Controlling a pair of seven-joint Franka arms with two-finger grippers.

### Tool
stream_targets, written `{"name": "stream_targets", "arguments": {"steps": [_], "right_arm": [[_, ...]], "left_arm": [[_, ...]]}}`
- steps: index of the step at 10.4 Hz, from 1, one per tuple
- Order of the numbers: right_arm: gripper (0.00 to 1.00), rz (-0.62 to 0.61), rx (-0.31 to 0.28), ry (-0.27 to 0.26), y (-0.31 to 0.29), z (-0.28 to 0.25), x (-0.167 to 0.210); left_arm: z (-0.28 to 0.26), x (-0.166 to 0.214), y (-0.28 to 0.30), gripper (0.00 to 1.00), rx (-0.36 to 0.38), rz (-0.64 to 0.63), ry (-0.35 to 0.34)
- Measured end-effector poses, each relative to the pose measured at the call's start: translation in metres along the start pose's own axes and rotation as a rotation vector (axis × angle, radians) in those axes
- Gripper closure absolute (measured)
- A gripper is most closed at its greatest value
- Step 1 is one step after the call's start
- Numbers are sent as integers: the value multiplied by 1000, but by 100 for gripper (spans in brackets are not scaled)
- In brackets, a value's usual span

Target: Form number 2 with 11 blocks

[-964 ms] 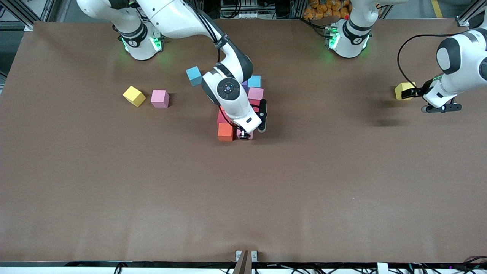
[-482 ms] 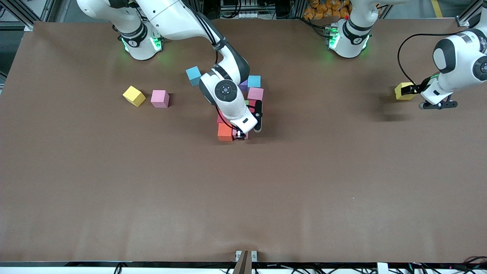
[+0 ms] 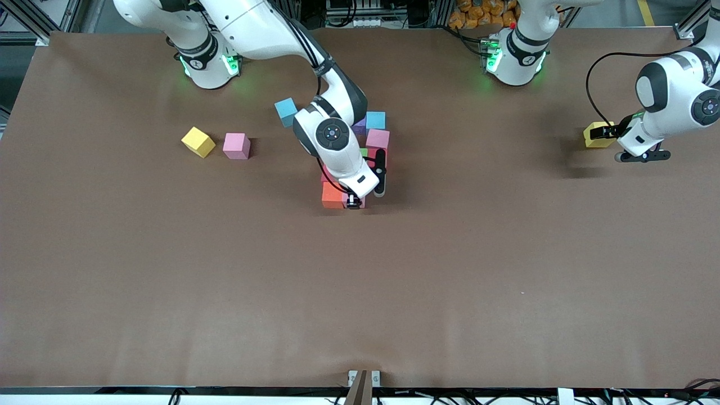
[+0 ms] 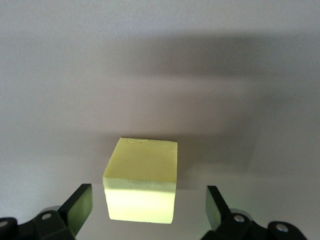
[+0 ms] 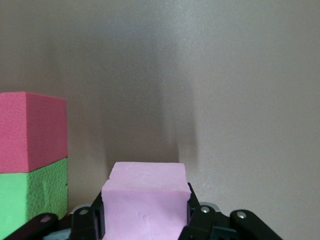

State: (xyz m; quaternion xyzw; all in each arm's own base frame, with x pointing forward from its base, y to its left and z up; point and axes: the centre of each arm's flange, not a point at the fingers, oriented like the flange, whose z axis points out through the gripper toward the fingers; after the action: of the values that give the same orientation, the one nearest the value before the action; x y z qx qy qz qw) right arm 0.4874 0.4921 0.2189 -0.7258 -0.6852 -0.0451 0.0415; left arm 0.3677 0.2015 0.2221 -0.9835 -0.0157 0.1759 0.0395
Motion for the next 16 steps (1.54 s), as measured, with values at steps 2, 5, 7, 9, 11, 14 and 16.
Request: {"name": "stream_targets", "arguments": {"steps": [2, 5, 7, 9, 11, 14, 16], "right_arm": [[41, 0, -1, 0, 0, 1, 0], [41, 0, -12, -3, 3, 2, -4], [41, -6, -20, -8, 4, 2, -6], [41, -7, -24, -8, 4, 4, -8], [41, -5, -35, -4, 2, 10, -12], [41, -5, -36, -3, 2, 10, -12], [41, -5, -36, -3, 2, 10, -12]], "left_arm": [[7, -1, -4, 0, 4, 15, -10], [19, -4, -13, 0, 4, 31, -35], [26, -5, -13, 0, 7, 35, -55], [34, -5, -14, 1, 10, 32, -75], [40, -5, -14, 10, 15, 33, -90], [44, -3, -15, 26, 24, 33, -88], [32, 6, -18, 35, 34, 31, -61]]}}
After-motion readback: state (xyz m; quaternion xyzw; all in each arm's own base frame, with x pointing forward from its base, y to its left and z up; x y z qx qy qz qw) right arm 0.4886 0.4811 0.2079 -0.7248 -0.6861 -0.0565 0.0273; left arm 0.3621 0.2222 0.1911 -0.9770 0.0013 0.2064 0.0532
